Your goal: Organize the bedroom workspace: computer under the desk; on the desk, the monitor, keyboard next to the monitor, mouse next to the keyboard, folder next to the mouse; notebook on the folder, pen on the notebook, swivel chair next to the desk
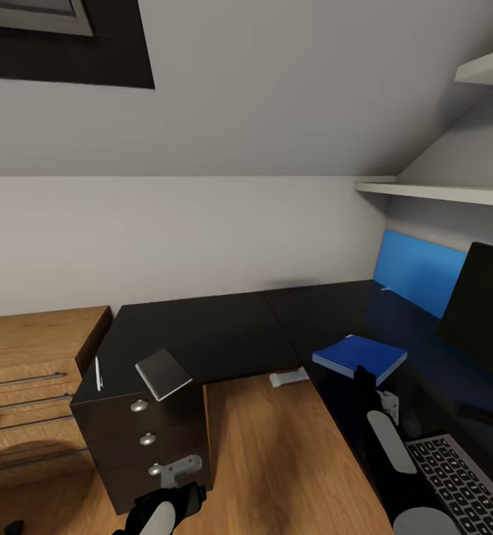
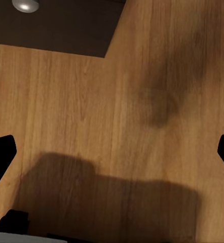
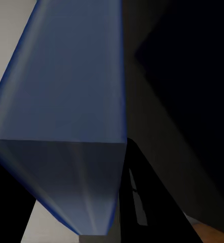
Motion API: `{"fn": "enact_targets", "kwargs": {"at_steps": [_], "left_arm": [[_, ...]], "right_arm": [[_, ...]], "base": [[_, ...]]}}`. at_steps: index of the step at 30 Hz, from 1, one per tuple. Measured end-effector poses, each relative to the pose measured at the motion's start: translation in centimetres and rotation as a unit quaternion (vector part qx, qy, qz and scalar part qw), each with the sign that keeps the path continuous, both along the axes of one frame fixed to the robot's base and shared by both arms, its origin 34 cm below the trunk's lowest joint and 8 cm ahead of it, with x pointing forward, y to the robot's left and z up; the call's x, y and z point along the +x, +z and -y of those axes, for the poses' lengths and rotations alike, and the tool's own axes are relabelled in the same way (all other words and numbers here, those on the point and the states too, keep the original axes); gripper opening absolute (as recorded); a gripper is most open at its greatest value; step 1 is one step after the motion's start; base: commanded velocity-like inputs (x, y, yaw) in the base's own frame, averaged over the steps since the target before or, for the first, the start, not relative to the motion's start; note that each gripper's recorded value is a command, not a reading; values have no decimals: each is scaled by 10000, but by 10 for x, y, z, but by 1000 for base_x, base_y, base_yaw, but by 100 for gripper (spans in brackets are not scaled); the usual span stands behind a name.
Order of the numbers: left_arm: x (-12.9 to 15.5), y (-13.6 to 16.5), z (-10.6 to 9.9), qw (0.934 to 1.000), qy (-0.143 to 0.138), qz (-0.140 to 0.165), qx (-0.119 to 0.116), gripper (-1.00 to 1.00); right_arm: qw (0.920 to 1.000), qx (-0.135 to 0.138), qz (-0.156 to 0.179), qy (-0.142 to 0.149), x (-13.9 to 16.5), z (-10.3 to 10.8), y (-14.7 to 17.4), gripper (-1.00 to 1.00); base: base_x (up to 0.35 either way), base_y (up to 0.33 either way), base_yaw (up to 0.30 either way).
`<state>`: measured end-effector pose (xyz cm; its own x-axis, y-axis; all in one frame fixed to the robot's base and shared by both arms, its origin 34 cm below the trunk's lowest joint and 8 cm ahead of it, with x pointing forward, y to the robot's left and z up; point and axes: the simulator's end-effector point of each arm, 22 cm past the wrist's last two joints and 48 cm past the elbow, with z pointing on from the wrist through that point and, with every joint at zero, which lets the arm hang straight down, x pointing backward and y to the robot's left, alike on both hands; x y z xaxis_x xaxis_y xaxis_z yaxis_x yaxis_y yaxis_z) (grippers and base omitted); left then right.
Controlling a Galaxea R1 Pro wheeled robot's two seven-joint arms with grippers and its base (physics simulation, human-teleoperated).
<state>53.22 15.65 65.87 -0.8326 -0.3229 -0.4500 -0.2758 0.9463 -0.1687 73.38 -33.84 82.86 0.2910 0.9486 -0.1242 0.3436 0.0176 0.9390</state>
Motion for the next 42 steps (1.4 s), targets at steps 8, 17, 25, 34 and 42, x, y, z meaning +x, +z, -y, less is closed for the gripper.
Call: {"fn": "enact_targets", "kwargs": {"at_steps": [8,17,25,34,42], "left_arm": [[-1,-14,1,10000,-2,0,-3,100],[-1,-14,1,10000,-2,-4,-16,100],[-1,-14,1,10000,-1,-11,-14,100],[-2,-14,3,10000,-25,-16,-4,100],[-6,-16,10,9999,-163,-31,28,100]], "right_arm": [[10000,-1,1,2,-1,0,-14,-100],[10000,-1,2,0,-1,0,-14,-100],[10000,-12,2,7,0,-1,-13,-100],[10000,-15,1,9,0,-1,-13,100],[10000,-16,0,10,0,-1,-13,100]], "base": [[0,0,0],[0,0,0],[0,0,0],[0,0,0],[0,0,0]]}}
